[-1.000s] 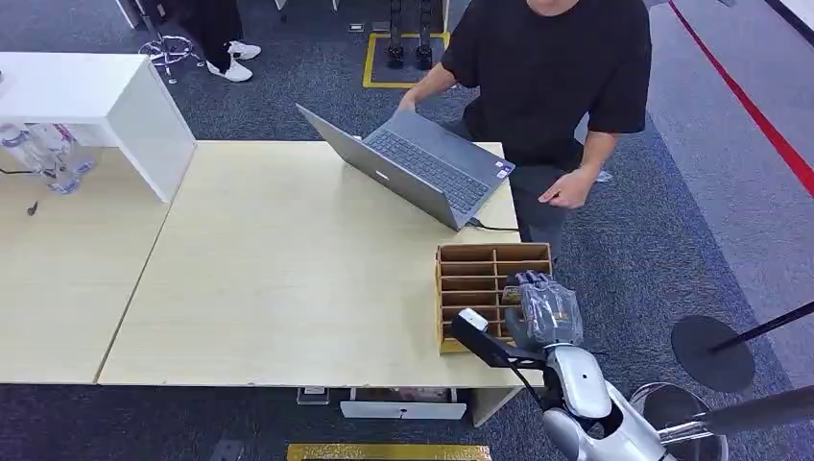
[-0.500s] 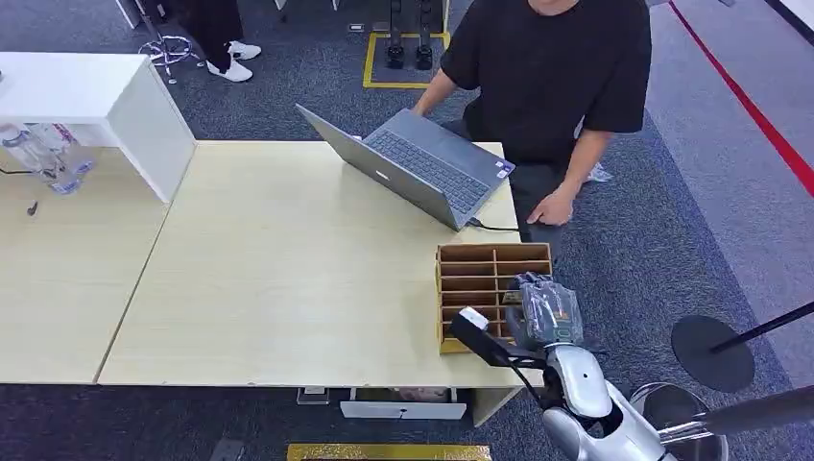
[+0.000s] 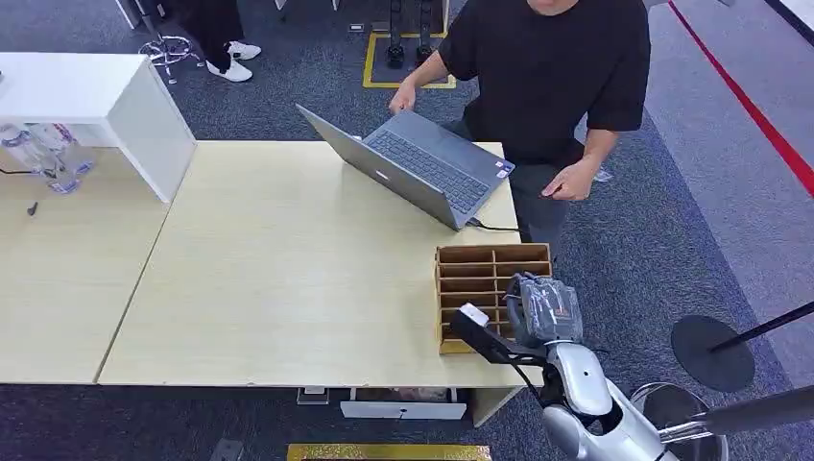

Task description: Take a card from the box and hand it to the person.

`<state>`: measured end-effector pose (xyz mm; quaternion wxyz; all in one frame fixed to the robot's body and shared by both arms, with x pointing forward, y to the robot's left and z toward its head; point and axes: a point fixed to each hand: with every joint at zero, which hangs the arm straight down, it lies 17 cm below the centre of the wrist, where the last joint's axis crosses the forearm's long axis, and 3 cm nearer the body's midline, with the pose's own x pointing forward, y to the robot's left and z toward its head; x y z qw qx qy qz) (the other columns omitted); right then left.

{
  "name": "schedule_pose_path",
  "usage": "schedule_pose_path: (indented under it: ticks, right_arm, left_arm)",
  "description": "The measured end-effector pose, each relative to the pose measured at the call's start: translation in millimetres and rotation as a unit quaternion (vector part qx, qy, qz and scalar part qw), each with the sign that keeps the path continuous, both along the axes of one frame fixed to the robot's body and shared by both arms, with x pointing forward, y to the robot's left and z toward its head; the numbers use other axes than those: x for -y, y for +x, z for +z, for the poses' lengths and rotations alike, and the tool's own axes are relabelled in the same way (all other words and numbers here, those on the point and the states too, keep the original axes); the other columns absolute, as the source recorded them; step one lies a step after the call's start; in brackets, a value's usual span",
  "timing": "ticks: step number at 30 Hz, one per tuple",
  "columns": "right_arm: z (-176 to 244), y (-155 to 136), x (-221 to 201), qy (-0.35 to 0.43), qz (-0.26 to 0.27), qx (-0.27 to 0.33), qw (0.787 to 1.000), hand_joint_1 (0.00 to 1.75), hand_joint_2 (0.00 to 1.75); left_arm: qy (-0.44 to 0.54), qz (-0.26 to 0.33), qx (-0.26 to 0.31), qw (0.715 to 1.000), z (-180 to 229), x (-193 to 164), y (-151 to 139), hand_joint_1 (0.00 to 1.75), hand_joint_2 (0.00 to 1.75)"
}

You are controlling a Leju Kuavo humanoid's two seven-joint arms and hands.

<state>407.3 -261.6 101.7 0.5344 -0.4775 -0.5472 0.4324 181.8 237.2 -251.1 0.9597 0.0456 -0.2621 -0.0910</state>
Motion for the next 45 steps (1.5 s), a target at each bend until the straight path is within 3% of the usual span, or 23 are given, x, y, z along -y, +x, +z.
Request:
schedule_pose_path:
  ticks: [5, 27, 28, 33, 42, 45]
  right_arm:
    - [1, 0, 0, -0.008, 0.001, 0.004, 1.0, 1.4, 1.75]
    - [36, 1, -16, -0.024, 0.021, 0.034, 0.999, 1.4, 1.75]
    - [61, 1, -26, -0.028, 0.033, 0.054, 0.998, 1.4, 1.75]
    - [86, -1, -33, -0.04, 0.042, 0.074, 0.996, 1.41, 1.75]
    - [102, -3, -34, -0.053, 0.045, 0.085, 0.994, 1.4, 1.75]
    - [100, -2, -30, -0.06, 0.041, 0.082, 0.994, 1.48, 1.75]
  left_arm:
    - [0.0, 0.0, 0.0, 1.0, 0, 0, 0, 0.0, 0.0]
    - [0.011, 0.002, 0.006, 1.0, 1, -4, 2, 0.0, 0.0]
    - [0.012, 0.002, 0.011, 1.0, 1, -5, 4, 0.0, 0.0]
    - [0.013, 0.003, 0.014, 1.0, 2, -5, 4, 0.0, 0.0]
    - [0.011, 0.002, 0.011, 1.0, 1, -5, 4, 0.0, 0.0]
    - [0.01, 0.002, 0.009, 1.0, 1, -4, 3, 0.0, 0.0]
